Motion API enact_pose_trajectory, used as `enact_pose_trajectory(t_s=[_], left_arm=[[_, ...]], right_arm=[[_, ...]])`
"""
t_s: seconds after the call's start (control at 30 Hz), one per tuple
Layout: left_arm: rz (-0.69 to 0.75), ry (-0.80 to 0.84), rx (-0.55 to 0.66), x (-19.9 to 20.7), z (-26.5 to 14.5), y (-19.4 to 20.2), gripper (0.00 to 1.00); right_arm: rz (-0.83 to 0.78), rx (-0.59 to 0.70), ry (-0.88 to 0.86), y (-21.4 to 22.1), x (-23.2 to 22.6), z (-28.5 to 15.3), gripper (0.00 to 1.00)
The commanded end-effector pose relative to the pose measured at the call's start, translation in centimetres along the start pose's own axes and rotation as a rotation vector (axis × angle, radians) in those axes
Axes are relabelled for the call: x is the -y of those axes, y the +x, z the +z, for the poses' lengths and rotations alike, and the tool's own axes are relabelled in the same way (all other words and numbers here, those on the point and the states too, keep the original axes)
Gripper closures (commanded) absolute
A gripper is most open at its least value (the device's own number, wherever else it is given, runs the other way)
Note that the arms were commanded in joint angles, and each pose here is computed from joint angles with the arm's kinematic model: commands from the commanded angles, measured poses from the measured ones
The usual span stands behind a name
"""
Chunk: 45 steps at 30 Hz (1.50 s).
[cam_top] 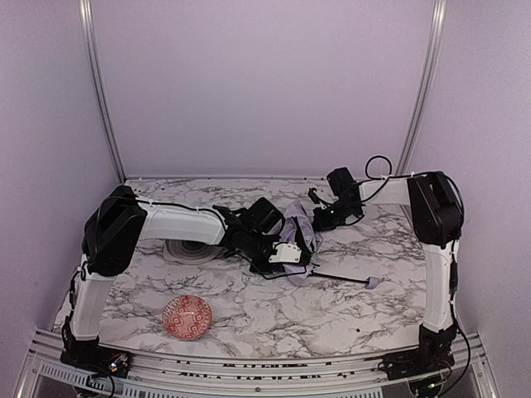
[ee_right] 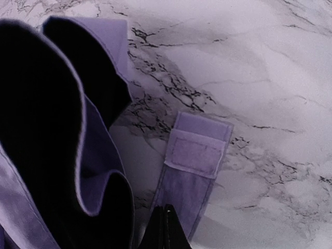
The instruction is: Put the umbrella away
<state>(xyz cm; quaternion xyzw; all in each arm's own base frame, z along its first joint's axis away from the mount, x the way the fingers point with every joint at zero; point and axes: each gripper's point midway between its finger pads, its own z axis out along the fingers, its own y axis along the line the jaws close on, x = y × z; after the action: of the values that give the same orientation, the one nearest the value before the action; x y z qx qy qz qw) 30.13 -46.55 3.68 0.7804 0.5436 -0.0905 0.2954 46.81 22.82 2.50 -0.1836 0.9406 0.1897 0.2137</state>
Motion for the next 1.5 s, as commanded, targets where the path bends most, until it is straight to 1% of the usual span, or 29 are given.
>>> enact_pose_trajectory(t_s=[0.0, 0.03, 0.17, 0.23, 0.27, 0.3, 0.37, 0.4, 0.47, 0.5, 0.57, 0.63, 0.67, 0.73, 0.8, 0.87, 0.93, 1.0, 1.13, 1.2, 1.3, 1.47], left_arm=[[-0.058, 0.15, -0.062, 4.6, 1.1, 2.2, 0.93], [-0.068, 0.149, -0.057, 4.5, 0.9, 2.0, 1.0], [-0.108, 0.118, -0.066, 3.8, 0.1, 1.9, 1.0], [-0.107, 0.115, -0.078, 4.0, 0.3, 2.2, 1.0], [-0.107, 0.119, -0.082, 4.2, 0.4, 2.4, 1.0], [-0.109, 0.123, -0.083, 4.3, 0.5, 2.5, 1.0], [-0.114, 0.132, -0.079, 4.5, 0.6, 2.5, 1.0], [-0.116, 0.134, -0.074, 4.6, 0.5, 2.4, 1.0], [-0.117, 0.139, -0.06, 4.6, 0.3, 2.0, 1.0], [-0.117, 0.139, -0.051, 4.5, 0.1, 1.8, 1.0], [-0.113, 0.144, -0.037, 4.6, -0.2, 1.5, 1.0], [-0.109, 0.146, -0.034, 4.7, -0.3, 1.5, 1.0], [-0.107, 0.145, -0.039, 4.7, -0.2, 1.6, 1.0], [-0.103, 0.142, -0.046, 4.7, -0.2, 1.7, 1.0], [-0.103, 0.144, -0.044, 4.8, -0.2, 1.7, 1.0], [-0.101, 0.145, -0.036, 4.7, -0.3, 1.5, 1.0], [-0.097, 0.148, -0.034, 4.8, -0.4, 1.4, 1.0], [-0.095, 0.145, -0.031, 4.7, -0.4, 1.4, 1.0], [-0.09, 0.142, -0.032, 4.5, -0.3, 1.3, 1.0], [-0.089, 0.141, -0.03, 4.4, -0.3, 1.2, 1.0], [-0.084, 0.142, -0.03, 4.4, -0.2, 1.2, 1.0], [-0.079, 0.136, -0.037, 4.3, -0.1, 1.3, 1.0]], right_arm=[[-0.006, 0.072, -0.048, -2.6, -0.5, -0.6, 1.0], [-0.004, 0.097, -0.039, -3.3, 0.0, -1.1, 1.0], [-0.013, 0.166, 0.017, -5.2, 1.5, -3.6, 1.0], [-0.017, 0.166, 0.009, -5.2, 1.6, -5.0, 0.97], [-0.015, 0.173, 0.008, -5.1, 1.6, -5.8, 0.91], [-0.003, 0.177, 0.007, -4.7, 1.9, -6.5, 0.82], [0.043, 0.21, -0.023, -3.9, 2.4, -8.0, 0.71], [0.064, 0.234, -0.064, -3.6, 2.6, -8.7, 0.64], [0.09, 0.245, -0.084, -2.8, 3.9, -9.1, 0.53], [0.086, 0.225, -0.071, -2.3, 4.7, -8.8, 0.49], [0.046, 0.171, -0.035, -1.9, 6.2, -7.9, 0.36], [-0.042, 0.111, -0.009, -2.2, 6.9, -7.0, 0.19], [-0.099, 0.082, -0.005, -2.3, 6.9, -6.5, 0.15], [-0.228, 0.058, 0.026, -3.1, 6.8, -6.0, 0.13], [-0.355, 0.066, 0.042, -3.9, 6.8, -5.7, 0.12], [-0.426, 0.067, 0.058, -4.6, 7.2, -5.3, 0.11], [-0.469, 0.04, 0.071, -5.1, 7.5, -4.7, 0.12], [-0.494, -0.002, 0.083, -5.1, 7.8, -3.8, 0.13], [-0.541, -0.127, 0.064, -2.3, 6.8, -0.6, 0.18], [-0.544, -0.191, 0.055, -0.6, 6.6, 0.4, 0.19], [-0.526, -0.235, 0.058, 0.7, 7.1, 1.0, 0.19], [-0.493, -0.319, -0.014, 2.9, 5.9, 0.8, 0.23]])
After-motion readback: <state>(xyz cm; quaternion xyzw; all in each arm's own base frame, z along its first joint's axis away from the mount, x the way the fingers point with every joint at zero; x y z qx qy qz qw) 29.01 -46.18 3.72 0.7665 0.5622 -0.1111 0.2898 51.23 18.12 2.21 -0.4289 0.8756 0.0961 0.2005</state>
